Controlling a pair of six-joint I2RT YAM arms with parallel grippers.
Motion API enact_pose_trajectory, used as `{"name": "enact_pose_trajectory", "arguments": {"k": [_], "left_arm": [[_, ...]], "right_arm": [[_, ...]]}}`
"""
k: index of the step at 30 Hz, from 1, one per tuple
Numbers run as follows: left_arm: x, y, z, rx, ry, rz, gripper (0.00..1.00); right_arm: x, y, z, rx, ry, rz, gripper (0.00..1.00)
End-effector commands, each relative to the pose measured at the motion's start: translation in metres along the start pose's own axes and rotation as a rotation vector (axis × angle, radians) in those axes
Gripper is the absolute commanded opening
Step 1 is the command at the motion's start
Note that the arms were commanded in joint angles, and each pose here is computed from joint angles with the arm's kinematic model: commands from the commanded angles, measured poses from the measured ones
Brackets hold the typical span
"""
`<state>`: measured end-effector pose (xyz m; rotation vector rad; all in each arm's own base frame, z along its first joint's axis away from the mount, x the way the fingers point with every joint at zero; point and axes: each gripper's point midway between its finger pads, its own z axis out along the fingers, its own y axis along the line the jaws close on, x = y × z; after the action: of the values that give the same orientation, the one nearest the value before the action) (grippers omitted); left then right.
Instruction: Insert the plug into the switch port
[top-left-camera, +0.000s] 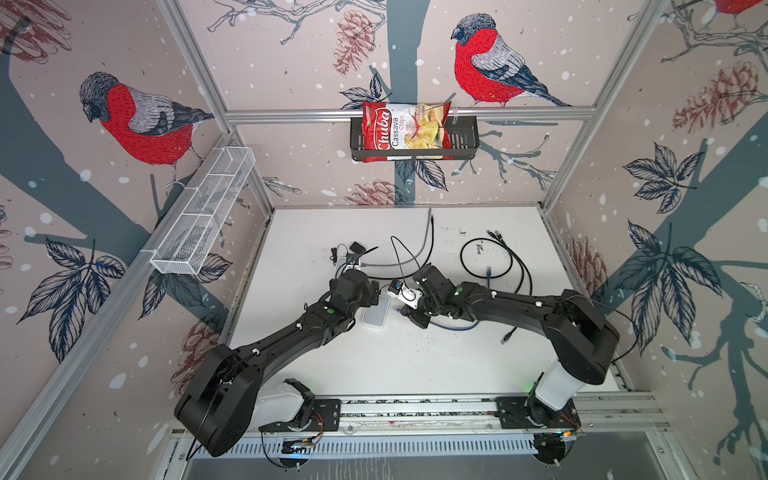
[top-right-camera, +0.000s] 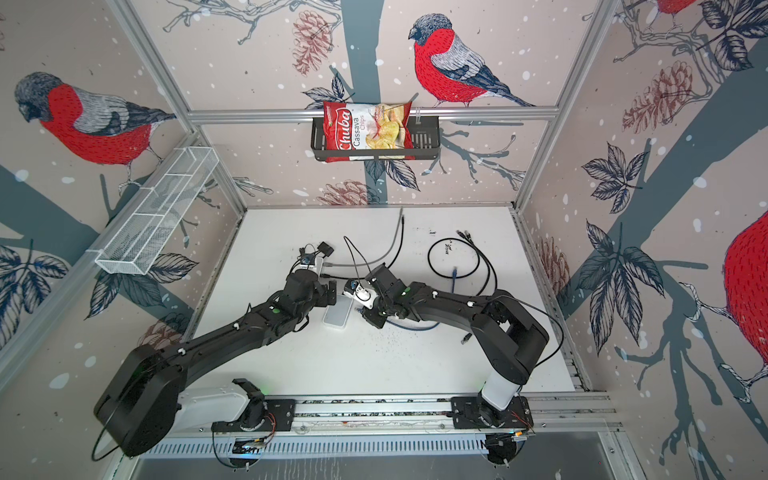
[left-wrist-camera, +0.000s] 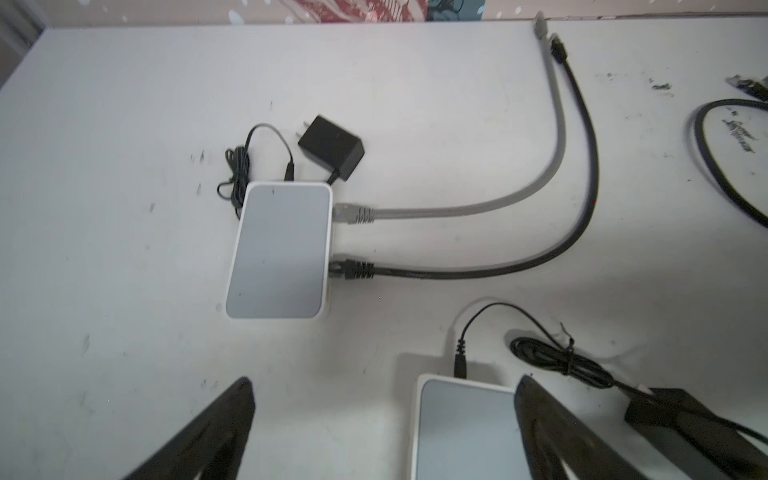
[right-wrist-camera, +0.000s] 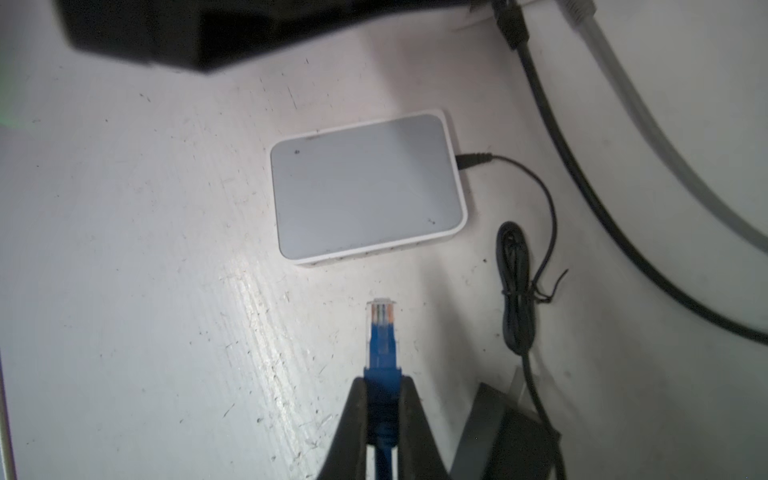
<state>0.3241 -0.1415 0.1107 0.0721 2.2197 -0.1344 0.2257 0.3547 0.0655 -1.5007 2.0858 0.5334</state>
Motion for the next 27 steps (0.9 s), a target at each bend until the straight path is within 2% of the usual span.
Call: {"name": "enact_pose_trajectory", "arguments": {"k": [1,12,27], "left_arm": [[0.014,0.001,0.003,0.028,0.041,-0.074,0.96],[0.029,-0.015,0.023,0.154,0.085,-0.123,0.94],[0.040,-0.030,0.037,0.212,0.147,-0.198,0.83]], "right_arm": [[0.000,0.000,0.009,0.000,-0.024,0.014,0.06],[0.005,-0.032,0.026,0.134,-0.038,-0.003,0.06],[-0.009,-0.030,0.040,0.113,-0.077,-0.022,0.07]]}}
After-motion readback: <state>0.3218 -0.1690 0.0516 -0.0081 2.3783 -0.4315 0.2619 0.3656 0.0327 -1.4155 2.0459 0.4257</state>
